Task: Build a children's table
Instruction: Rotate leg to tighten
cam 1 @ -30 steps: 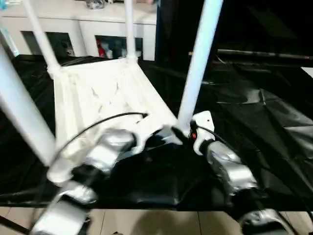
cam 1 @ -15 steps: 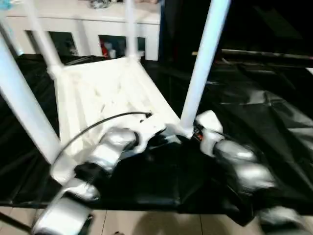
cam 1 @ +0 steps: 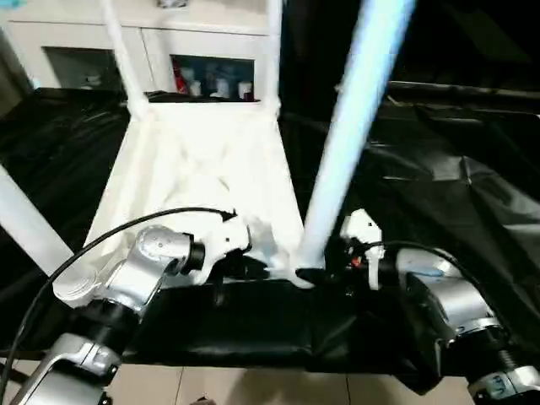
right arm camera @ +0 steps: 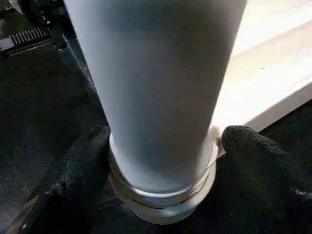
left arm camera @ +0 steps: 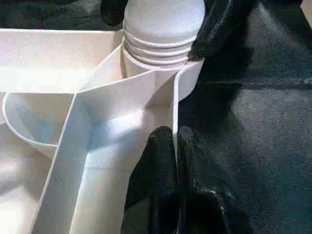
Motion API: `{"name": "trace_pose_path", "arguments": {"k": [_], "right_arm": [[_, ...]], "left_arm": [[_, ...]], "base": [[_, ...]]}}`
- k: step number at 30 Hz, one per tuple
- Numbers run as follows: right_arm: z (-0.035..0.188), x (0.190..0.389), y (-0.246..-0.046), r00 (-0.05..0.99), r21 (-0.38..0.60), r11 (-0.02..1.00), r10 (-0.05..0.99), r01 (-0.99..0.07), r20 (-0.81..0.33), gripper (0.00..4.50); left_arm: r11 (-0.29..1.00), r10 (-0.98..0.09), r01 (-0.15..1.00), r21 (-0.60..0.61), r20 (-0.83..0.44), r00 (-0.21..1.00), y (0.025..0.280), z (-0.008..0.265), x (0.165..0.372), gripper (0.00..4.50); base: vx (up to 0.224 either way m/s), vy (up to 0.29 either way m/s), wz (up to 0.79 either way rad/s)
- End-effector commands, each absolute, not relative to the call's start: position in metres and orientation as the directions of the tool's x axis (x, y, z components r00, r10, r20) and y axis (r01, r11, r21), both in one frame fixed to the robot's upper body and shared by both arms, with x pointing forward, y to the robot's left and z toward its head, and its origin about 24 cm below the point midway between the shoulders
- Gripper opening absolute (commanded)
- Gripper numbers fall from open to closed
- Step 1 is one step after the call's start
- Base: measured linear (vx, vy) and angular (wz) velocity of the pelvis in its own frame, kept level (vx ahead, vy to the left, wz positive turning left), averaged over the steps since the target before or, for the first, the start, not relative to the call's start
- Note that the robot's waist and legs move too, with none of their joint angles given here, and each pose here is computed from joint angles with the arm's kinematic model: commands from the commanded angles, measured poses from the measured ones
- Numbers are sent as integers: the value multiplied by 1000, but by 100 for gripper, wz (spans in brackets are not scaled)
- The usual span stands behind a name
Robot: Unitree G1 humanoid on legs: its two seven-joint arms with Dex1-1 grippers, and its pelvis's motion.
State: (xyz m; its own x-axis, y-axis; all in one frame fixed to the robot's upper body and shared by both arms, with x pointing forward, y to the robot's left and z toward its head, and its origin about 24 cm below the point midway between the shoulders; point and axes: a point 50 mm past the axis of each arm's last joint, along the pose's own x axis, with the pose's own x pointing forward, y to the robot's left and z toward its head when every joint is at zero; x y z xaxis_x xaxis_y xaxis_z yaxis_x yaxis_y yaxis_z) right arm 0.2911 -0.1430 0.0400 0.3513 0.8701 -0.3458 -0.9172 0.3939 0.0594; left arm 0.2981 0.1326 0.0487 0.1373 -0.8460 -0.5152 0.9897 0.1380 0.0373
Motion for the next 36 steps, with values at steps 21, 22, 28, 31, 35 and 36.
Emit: {"name": "trace_pose_path", "arguments": {"k": [21, 22, 28, 31, 35, 36], "right_arm": [[23, 311, -141, 654, 30, 703, 676, -711, -339, 275], [20, 313, -140, 695, 38, 748, 633, -663, -340, 275], [9, 321, -118, 839, 49, 904, 414, -426, -353, 275], [12, 325, -96, 848, 58, 903, 421, -426, -322, 275], [17, 327, -85, 844, 77, 887, 457, -455, -280, 275], [19, 327, -85, 844, 90, 883, 468, -462, -260, 330]], "left_arm": [[312, -824, 950, 24, -490, 283, 115, 32, 306, 0], [344, -812, 938, 35, -491, 316, 111, 31, 310, 0], [473, -748, 878, 69, -495, 442, 76, 26, 325, 0], [483, -734, 871, 91, -500, 459, 58, 25, 328, 0], [484, -729, 868, 110, -498, 469, 55, 26, 331, 0], [486, -728, 867, 111, -498, 472, 57, 26, 332, 0]], "base": [[0, 0, 0], [0, 0, 0], [0, 0, 0], [0, 0, 0], [0, 0, 0], [0, 0, 0]]}}
